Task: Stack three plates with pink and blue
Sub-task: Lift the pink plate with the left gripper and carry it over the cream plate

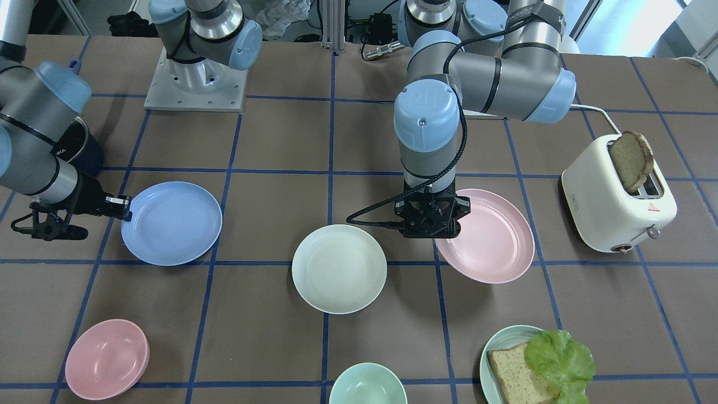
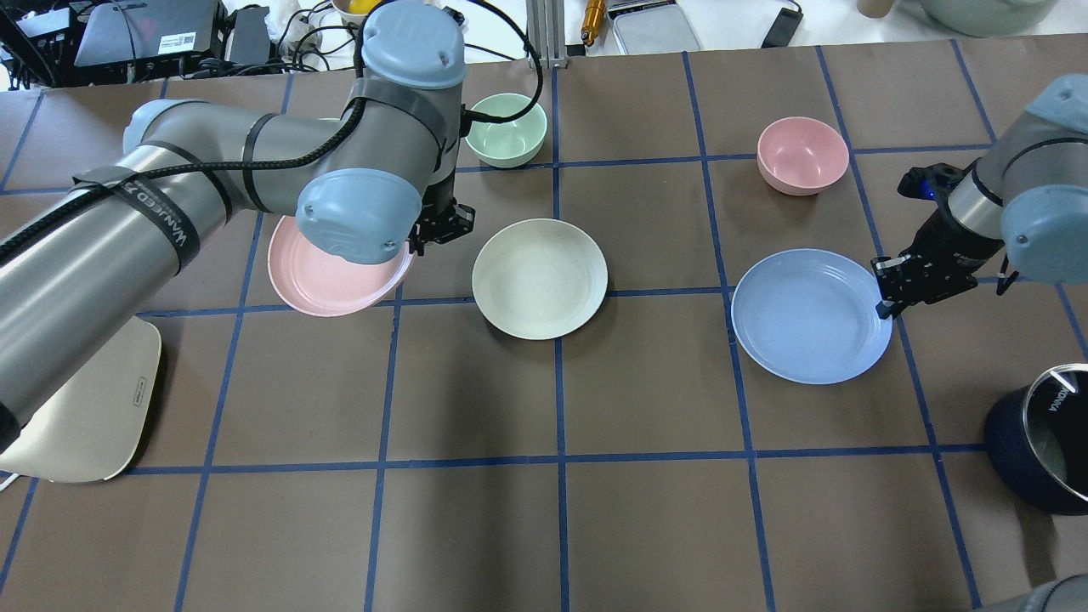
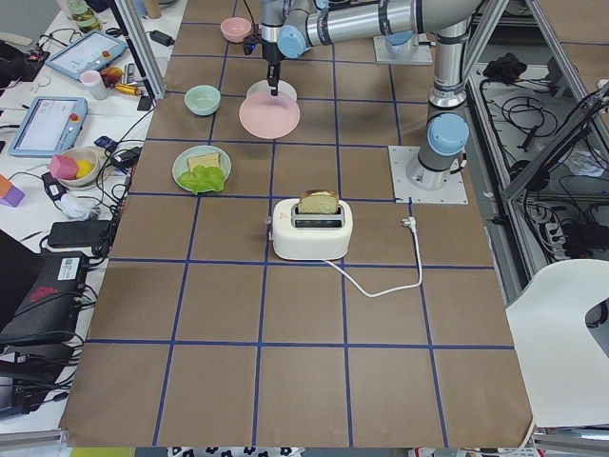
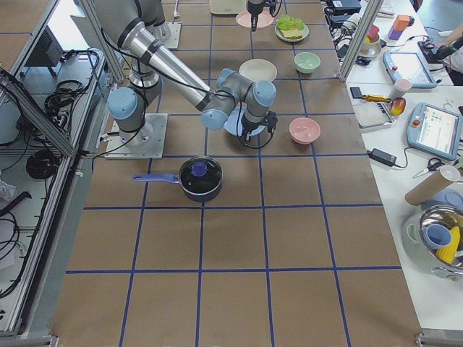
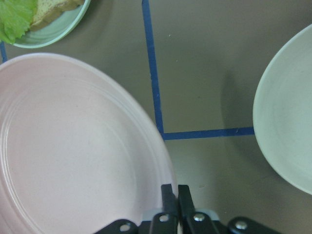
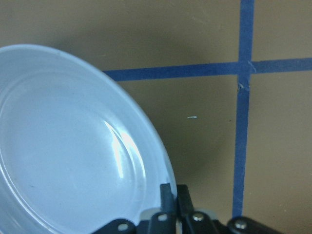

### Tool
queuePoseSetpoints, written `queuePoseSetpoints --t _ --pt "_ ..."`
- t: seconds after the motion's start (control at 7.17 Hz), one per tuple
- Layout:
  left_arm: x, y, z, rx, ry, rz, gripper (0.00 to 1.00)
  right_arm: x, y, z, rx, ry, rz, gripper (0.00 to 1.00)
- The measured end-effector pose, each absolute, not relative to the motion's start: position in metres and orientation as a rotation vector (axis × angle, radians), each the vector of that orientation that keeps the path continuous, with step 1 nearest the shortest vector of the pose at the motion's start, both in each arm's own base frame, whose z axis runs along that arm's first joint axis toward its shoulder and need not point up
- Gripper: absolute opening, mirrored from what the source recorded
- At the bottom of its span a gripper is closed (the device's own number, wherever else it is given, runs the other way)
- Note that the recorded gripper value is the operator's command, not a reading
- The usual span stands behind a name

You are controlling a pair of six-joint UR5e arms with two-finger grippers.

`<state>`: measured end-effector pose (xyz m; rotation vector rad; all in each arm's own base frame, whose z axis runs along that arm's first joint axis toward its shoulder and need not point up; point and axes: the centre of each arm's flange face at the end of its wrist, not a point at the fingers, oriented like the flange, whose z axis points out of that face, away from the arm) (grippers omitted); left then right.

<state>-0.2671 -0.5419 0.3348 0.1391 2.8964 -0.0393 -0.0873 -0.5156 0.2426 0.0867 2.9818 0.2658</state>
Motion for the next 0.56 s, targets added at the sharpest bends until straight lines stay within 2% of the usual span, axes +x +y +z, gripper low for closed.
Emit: queuePoseSetpoints --t 0.56 --pt "-0.355 -0.562 0.338 0.103 3.014 -0.080 0.00 -0.089 -0.525 0.258 0.097 2.983 0.270 0.00"
